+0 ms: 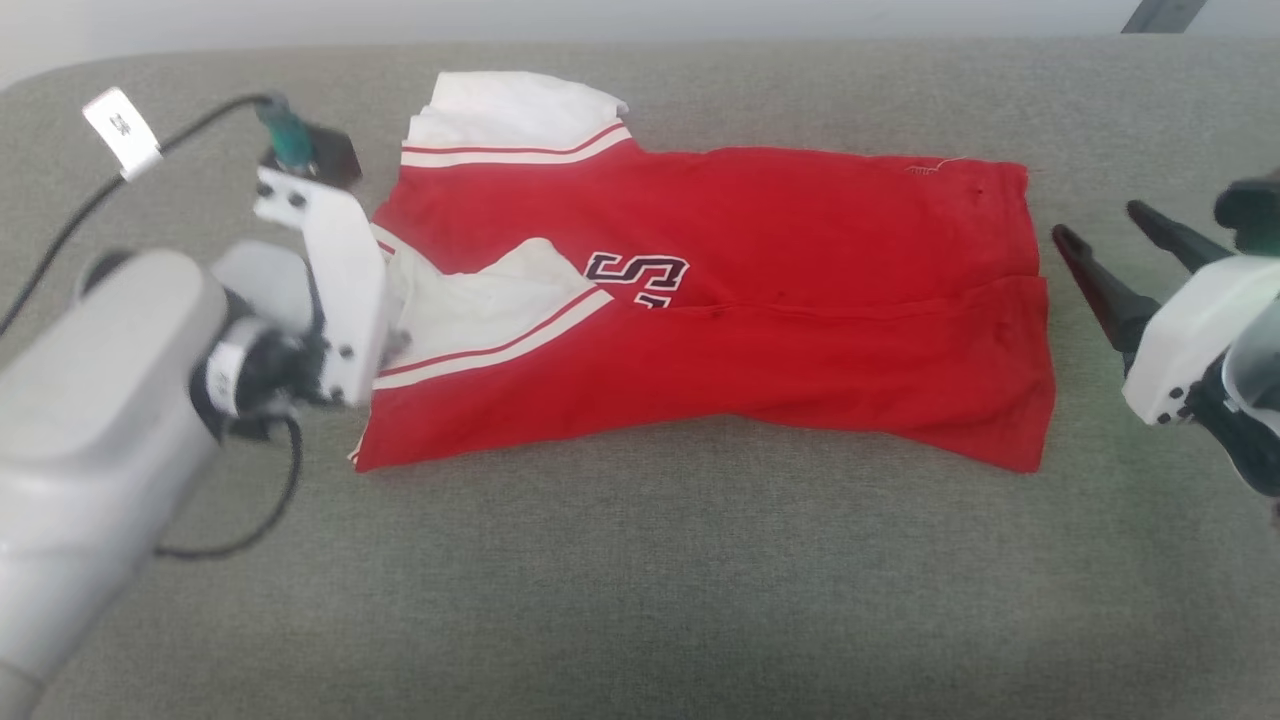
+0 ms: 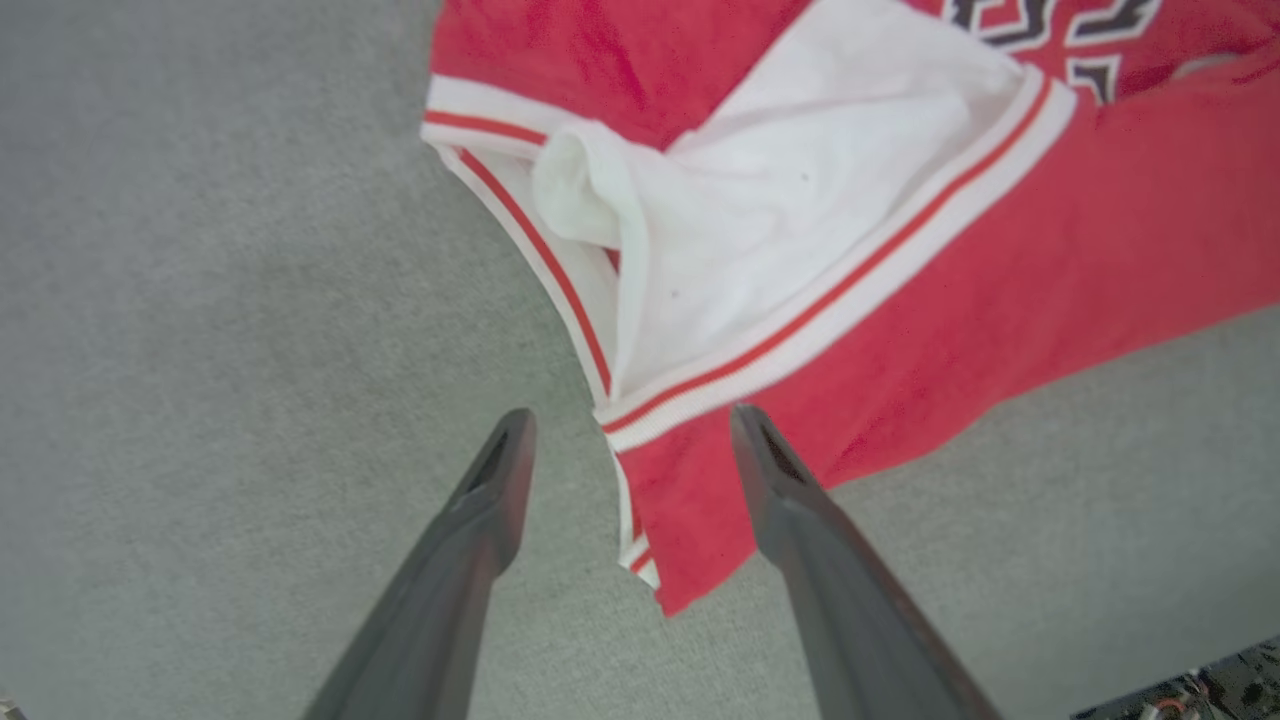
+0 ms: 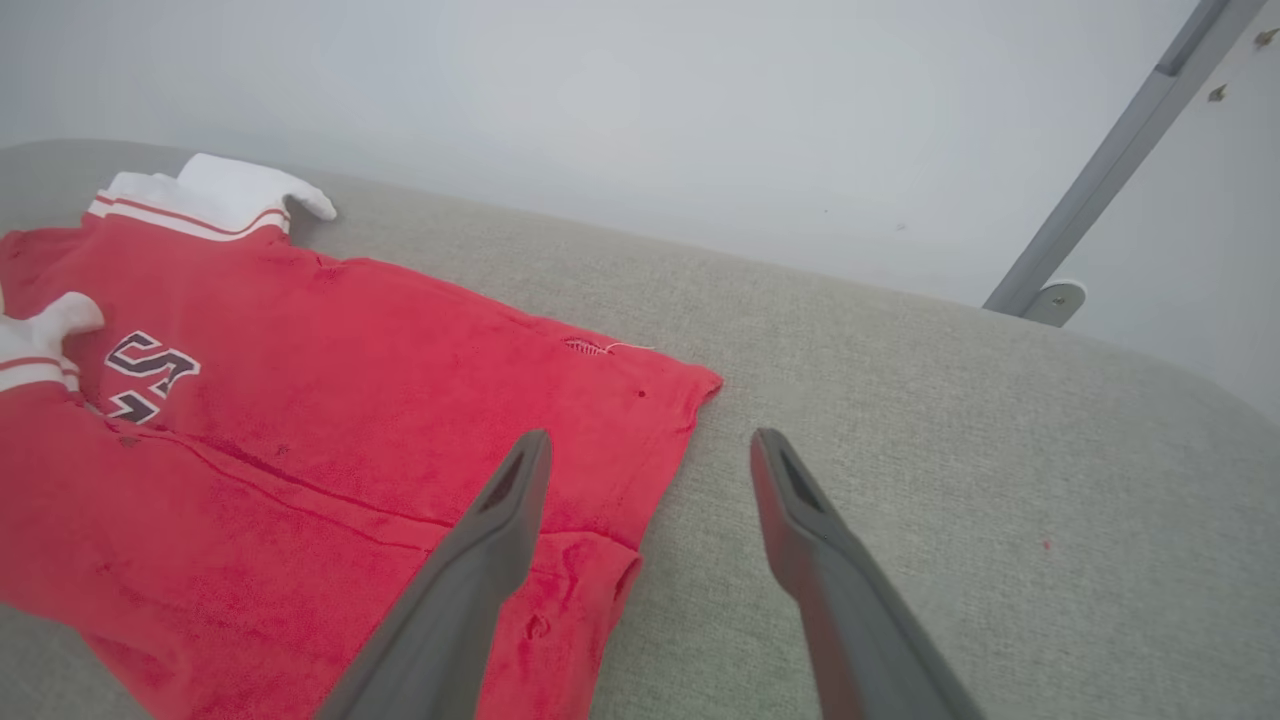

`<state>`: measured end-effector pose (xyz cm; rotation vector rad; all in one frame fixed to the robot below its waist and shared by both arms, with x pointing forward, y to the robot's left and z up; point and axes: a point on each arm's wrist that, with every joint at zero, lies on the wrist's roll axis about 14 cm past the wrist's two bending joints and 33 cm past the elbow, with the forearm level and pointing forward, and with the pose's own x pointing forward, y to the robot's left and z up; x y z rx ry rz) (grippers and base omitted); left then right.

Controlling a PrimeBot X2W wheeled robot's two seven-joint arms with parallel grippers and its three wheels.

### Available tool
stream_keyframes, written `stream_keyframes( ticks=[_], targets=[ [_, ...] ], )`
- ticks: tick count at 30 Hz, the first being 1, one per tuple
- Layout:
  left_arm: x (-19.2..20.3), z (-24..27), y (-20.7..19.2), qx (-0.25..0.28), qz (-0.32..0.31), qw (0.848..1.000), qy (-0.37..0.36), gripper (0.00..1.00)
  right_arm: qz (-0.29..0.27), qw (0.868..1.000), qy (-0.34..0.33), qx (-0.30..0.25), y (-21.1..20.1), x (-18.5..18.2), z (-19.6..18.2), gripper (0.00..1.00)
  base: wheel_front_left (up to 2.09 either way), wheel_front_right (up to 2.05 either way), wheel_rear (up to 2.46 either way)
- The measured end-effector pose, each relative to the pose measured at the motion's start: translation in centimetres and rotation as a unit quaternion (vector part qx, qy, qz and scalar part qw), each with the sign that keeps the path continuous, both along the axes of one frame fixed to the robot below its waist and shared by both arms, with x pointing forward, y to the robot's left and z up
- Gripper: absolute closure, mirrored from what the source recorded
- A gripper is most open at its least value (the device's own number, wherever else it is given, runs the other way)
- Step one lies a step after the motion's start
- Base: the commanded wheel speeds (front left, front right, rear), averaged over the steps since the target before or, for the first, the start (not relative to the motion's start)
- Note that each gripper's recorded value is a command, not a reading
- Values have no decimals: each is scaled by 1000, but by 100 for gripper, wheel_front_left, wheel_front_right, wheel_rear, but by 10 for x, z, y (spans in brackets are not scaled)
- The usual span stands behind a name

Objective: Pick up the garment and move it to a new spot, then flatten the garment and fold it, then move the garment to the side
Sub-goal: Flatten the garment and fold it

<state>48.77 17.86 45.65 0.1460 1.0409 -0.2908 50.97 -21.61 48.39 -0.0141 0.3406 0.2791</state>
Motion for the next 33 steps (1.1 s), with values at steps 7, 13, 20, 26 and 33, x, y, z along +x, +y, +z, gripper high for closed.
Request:
stream_keyframes(
  ticks=[7,13,20,26,33],
  targets=[
    [-31,-18,-10,6,-4,999,51,0,-45,997,-69,13,-18,-9,25,0,0,0,0],
    [-33,-41,-3,9,15,997,70,0,-78,994,-77,15,-24,-25,26,0,0,0,0],
    [-25,-70,0,-4,31,996,83,0,-95,995,-39,11,-22,-46,13,0,0,0,0],
    [-24,-84,1,-19,39,993,106,100,-89,995,43,30,-10,-60,-11,0,0,0,0],
    [-22,-84,0,-31,41,993,102,100,-57,982,179,29,9,-78,-51,0,0,0,0]
  ],
)
